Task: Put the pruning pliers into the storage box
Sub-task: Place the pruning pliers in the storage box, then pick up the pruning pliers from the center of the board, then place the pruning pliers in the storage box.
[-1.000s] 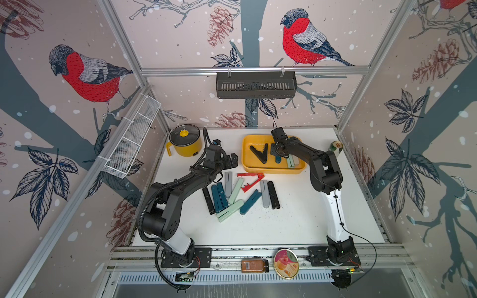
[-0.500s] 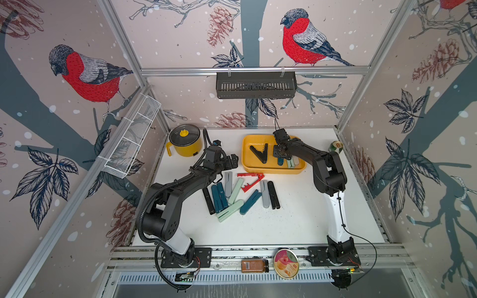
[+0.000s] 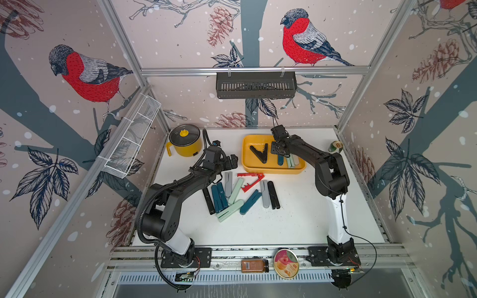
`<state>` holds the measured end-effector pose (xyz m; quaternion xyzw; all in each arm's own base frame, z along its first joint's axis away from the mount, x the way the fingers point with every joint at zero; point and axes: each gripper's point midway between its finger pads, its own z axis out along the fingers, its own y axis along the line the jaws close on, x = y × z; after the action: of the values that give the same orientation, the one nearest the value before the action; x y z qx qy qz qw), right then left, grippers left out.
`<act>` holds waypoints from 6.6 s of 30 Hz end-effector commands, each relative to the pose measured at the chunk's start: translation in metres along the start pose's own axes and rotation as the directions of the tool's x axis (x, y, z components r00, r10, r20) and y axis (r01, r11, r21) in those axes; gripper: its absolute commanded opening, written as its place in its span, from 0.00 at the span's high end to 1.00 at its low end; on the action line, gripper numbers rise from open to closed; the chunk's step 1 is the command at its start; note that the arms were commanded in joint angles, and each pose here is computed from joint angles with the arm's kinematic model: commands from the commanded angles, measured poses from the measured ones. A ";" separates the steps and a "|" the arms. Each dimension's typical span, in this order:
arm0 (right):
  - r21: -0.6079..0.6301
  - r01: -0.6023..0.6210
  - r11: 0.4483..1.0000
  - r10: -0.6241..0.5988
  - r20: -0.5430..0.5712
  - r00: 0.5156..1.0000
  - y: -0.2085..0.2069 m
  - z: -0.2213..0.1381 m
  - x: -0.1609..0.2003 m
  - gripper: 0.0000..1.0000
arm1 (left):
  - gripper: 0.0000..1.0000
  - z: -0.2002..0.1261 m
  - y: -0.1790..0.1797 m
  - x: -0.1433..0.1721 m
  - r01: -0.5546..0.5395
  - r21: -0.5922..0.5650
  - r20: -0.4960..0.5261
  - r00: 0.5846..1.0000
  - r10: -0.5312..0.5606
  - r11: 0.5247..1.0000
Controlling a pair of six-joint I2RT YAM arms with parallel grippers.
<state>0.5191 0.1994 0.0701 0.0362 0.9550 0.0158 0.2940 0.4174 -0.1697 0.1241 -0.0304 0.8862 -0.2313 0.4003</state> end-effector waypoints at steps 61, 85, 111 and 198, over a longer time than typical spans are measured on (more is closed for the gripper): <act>-0.217 0.076 0.973 -0.082 -0.022 0.996 0.002 -0.138 0.185 0.37 | 0.02 -0.018 0.011 -0.009 -0.006 -0.062 0.070 0.998 0.010 0.998; -0.176 0.184 0.967 -0.213 -0.162 0.964 0.018 -0.111 0.240 0.46 | 0.02 -0.023 0.008 -0.010 -0.013 -0.048 0.076 0.997 0.017 0.999; -0.294 0.098 0.951 -0.048 0.175 0.983 0.014 -0.184 0.094 0.71 | 0.03 -0.019 0.004 -0.016 -0.010 -0.037 0.083 0.996 0.013 0.999; -0.010 0.050 0.999 -0.050 0.002 0.999 0.010 -0.001 -0.006 0.49 | 0.02 -0.001 0.007 -0.004 -0.002 -0.036 0.025 1.000 0.002 0.999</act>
<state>0.5242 0.2079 0.0654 0.0060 0.9586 0.0138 0.2842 0.4194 -0.1608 0.1207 -0.0423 0.8883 -0.2103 0.4061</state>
